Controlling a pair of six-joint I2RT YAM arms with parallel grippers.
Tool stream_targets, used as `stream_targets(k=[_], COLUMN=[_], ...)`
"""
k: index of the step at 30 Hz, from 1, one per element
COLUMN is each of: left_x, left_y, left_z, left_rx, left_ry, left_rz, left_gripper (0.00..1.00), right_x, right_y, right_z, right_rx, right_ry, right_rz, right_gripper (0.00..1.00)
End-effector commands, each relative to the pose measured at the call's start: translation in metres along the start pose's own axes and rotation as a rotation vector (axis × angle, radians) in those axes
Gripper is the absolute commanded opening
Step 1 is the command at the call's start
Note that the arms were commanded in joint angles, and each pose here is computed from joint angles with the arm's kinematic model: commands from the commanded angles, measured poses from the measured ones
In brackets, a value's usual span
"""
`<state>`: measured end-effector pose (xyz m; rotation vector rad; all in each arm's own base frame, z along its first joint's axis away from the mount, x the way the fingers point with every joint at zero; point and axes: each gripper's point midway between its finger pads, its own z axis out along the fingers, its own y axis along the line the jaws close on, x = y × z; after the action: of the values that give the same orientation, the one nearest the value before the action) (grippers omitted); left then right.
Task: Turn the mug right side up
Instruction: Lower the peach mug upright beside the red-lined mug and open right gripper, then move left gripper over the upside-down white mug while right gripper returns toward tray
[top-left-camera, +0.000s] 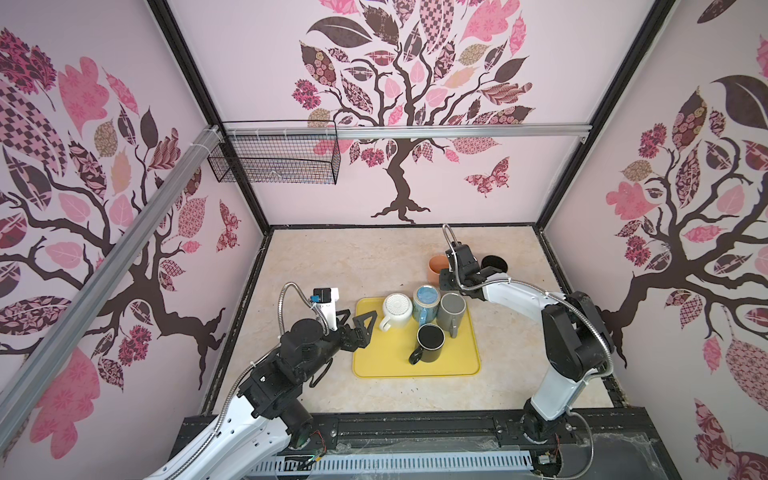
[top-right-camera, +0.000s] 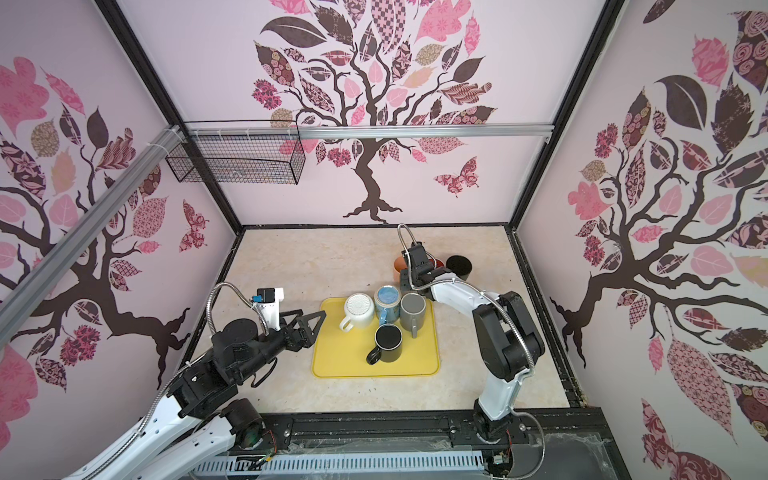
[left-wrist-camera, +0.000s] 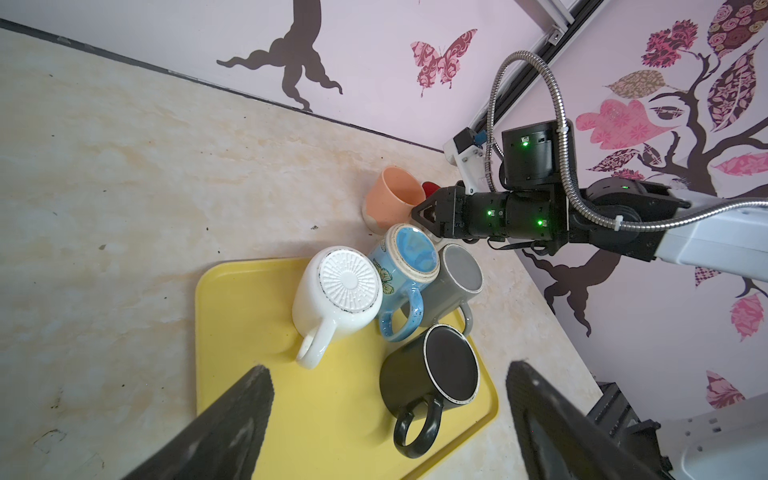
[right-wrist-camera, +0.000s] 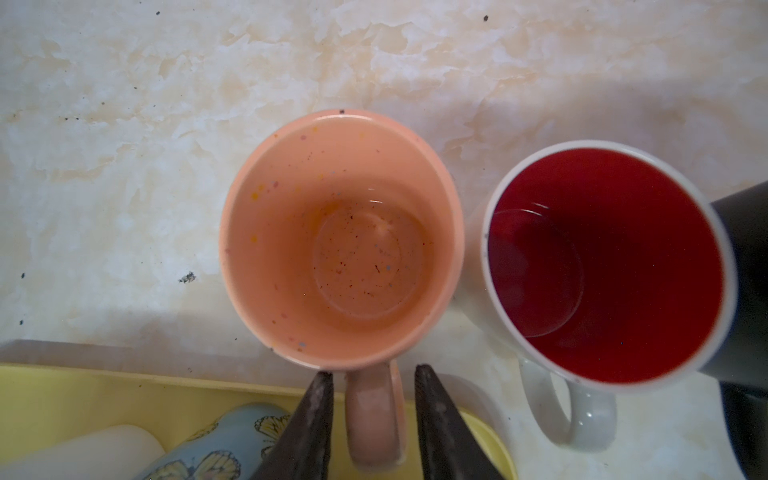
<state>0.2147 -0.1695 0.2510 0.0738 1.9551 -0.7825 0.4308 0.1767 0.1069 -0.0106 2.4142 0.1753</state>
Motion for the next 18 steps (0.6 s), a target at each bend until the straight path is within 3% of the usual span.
stream_targets(k=[1,9,18], left_x=[0.008,0.037,0.069], left_y=[0.010,0.045,0.045], left_z=[0.006,0.029,0.073], left_rx=[-0.034,-0.209,-0.237], left_ry=[0.008,0.110,0.306], left_rz=[0.007,0.101,0.219], left_gripper=[0.91,0.87,0.66], right_x=[-0.041,-0.068,-0.008], right_y=[0.003,0.014,0.077], right_z=[-0.045,-0.145,-0.190], right_rx=[-0.029,-0.135,-0.258], right_ry=[-0.130,-0.328,-0.276], right_rz=[0.040,0.070,-0.110], right_gripper=[0.38,0.42,0.43])
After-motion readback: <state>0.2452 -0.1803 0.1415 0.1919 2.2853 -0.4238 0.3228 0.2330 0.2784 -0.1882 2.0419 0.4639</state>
